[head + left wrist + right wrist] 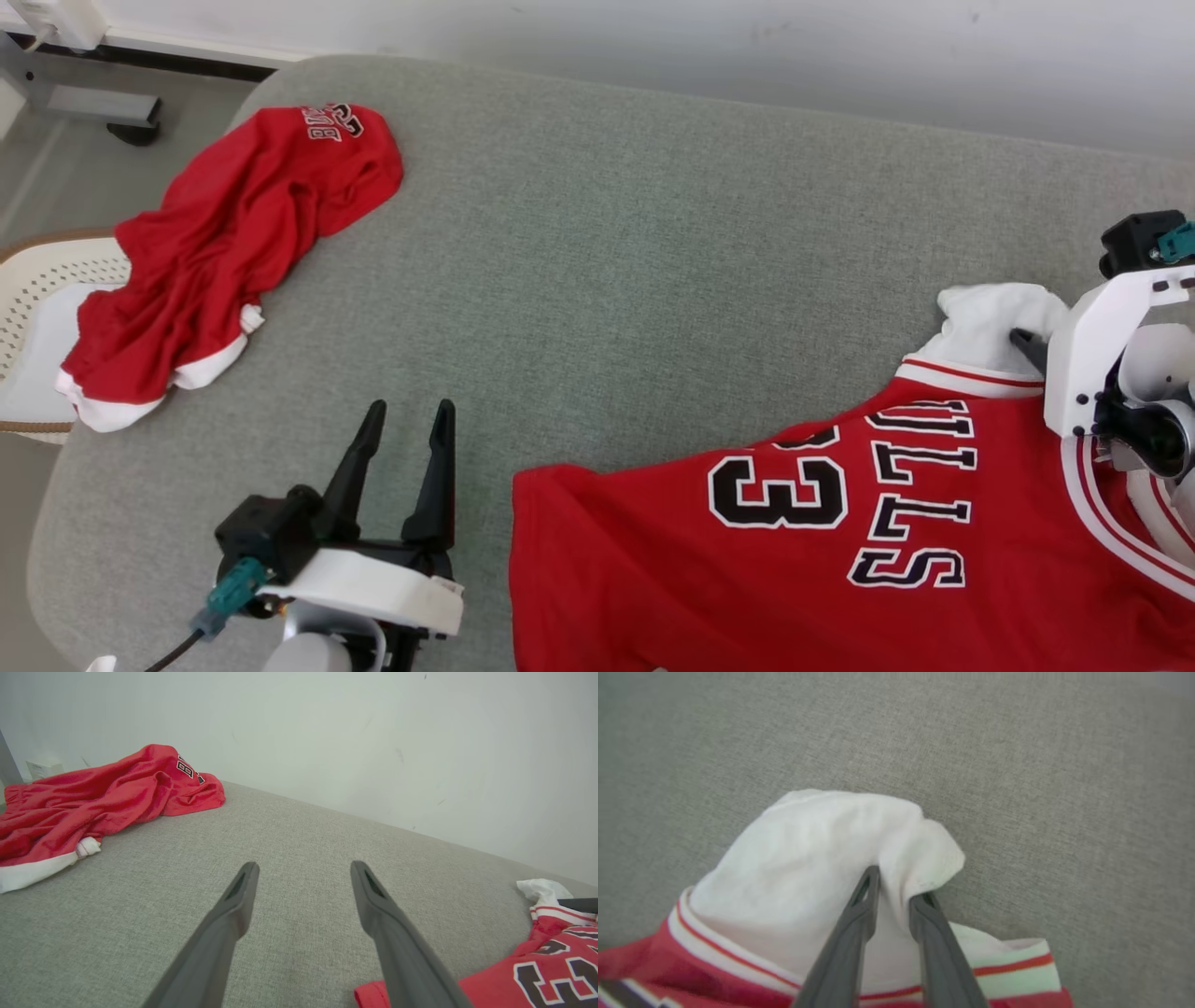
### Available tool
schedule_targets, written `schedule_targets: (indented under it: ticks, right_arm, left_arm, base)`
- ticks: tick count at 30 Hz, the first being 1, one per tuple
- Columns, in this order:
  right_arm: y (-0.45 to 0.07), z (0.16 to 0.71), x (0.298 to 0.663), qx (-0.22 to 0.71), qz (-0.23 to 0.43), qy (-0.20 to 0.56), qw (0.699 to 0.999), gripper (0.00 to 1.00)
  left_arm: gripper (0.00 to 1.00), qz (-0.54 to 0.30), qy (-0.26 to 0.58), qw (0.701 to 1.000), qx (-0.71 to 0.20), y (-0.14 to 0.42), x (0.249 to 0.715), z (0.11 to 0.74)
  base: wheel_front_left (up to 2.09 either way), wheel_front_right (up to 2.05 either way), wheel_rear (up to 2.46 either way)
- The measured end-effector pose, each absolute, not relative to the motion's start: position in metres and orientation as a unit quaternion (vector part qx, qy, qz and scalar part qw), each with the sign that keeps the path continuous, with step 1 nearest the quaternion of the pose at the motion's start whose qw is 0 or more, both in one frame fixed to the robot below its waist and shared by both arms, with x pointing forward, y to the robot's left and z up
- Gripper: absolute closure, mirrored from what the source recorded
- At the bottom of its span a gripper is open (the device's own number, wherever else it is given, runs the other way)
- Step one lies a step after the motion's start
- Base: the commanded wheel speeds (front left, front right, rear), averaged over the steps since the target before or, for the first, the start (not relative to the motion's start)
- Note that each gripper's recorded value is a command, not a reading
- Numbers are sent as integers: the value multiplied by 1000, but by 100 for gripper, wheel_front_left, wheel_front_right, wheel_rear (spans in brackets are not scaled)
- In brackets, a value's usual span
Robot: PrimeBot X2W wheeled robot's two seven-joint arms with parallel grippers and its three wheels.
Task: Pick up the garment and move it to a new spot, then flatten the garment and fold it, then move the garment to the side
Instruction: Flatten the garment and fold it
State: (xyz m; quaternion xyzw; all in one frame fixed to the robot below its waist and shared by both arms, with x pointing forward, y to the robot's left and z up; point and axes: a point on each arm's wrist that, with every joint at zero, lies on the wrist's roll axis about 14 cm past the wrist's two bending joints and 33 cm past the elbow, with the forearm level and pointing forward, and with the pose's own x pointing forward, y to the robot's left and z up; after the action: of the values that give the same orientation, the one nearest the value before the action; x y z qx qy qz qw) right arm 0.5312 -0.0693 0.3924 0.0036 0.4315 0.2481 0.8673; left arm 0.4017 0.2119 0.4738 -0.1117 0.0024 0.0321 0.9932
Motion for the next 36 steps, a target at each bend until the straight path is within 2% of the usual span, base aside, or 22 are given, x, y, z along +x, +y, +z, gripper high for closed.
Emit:
schedule_targets:
  ticks: [4,10,21,22,23,24,29,36]
  right_arm:
    - [-67,408,544,10,252,385,888,100]
    - [-62,450,596,18,250,279,927,100]
    - [-86,487,685,29,183,133,974,100]
    - [-85,482,687,32,179,137,974,84]
    - [-85,473,688,35,174,148,973,20]
    - [-82,464,687,37,172,161,971,0]
    - [-69,459,677,37,180,172,968,0]
    - [-53,510,648,5,219,87,972,0]
  left_arm:
    - [0,32,1,993,-112,212,401,475]
    - [0,30,6,993,-111,210,408,470]
    - [0,42,26,993,-107,218,421,452]
    - [0,44,28,993,-106,219,422,451]
    - [0,46,30,993,-105,220,422,450]
    - [0,47,32,993,-104,220,422,448]
    - [0,44,27,993,-104,219,425,452]
    - [0,32,2,994,-101,213,420,471]
  base:
    - [0,0,0]
    - [0,0,0]
    - [0,0,0]
    - [0,0,0]
    - [0,0,0]
    - [0,0,0]
    - [0,0,0]
    - [0,0,0]
